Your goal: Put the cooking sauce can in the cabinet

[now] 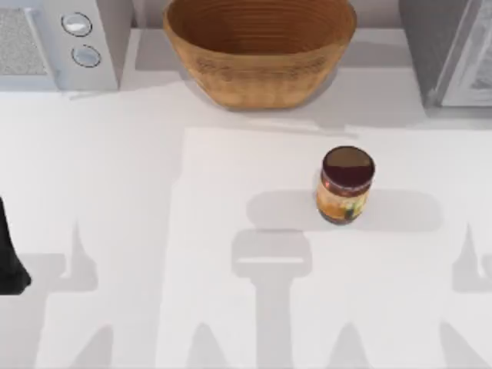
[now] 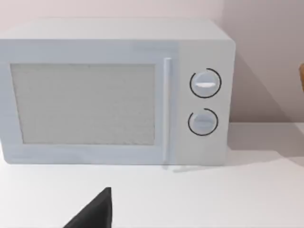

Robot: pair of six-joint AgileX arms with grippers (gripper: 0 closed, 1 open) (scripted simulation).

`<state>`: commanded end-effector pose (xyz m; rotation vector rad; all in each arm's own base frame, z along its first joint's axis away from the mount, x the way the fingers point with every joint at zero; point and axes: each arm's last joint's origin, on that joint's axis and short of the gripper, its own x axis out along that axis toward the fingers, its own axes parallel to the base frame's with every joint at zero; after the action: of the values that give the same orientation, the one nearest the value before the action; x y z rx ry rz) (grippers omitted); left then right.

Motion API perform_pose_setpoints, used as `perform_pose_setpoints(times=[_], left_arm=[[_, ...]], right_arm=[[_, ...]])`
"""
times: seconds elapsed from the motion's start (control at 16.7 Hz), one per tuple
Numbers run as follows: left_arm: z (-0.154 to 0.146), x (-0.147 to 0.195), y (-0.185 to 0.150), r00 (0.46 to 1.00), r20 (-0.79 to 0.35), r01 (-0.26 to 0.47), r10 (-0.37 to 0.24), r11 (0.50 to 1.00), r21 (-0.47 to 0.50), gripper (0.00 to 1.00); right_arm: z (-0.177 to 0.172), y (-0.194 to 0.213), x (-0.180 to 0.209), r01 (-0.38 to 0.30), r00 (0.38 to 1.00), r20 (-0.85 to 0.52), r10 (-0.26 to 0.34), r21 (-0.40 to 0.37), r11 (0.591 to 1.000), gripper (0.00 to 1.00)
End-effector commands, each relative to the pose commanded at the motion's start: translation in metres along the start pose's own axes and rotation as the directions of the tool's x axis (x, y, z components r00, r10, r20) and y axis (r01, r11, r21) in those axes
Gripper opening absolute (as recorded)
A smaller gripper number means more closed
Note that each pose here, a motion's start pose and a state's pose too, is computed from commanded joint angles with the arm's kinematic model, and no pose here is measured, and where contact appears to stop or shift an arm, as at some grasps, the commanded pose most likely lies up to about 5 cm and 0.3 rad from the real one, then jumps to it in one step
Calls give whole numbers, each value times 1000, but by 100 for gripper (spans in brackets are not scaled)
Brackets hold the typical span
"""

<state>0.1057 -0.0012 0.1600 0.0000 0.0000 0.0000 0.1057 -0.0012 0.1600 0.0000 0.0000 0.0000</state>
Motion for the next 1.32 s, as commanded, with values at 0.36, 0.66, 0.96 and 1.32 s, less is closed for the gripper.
perform_pose_setpoints(times=[0.36, 0.66, 0.96, 1.32], left_arm=[[0, 0, 0, 1000, 0, 0, 0, 1000, 0, 100], [0, 0, 0, 1000, 0, 0, 0, 1000, 0, 100], [0, 0, 0, 1000, 0, 0, 0, 1000, 0, 100], [0, 0, 0, 1000, 0, 0, 0, 1000, 0, 100]], right_arm=[[9, 4, 2, -98, 994, -41, 96, -39, 994, 100], [33, 15, 19, -372, 916, -209, 343, -121, 920, 100], [51, 26, 66, -693, 692, -389, 608, -121, 711, 100], [35, 35, 156, -934, 334, -415, 846, -27, 356, 100]])
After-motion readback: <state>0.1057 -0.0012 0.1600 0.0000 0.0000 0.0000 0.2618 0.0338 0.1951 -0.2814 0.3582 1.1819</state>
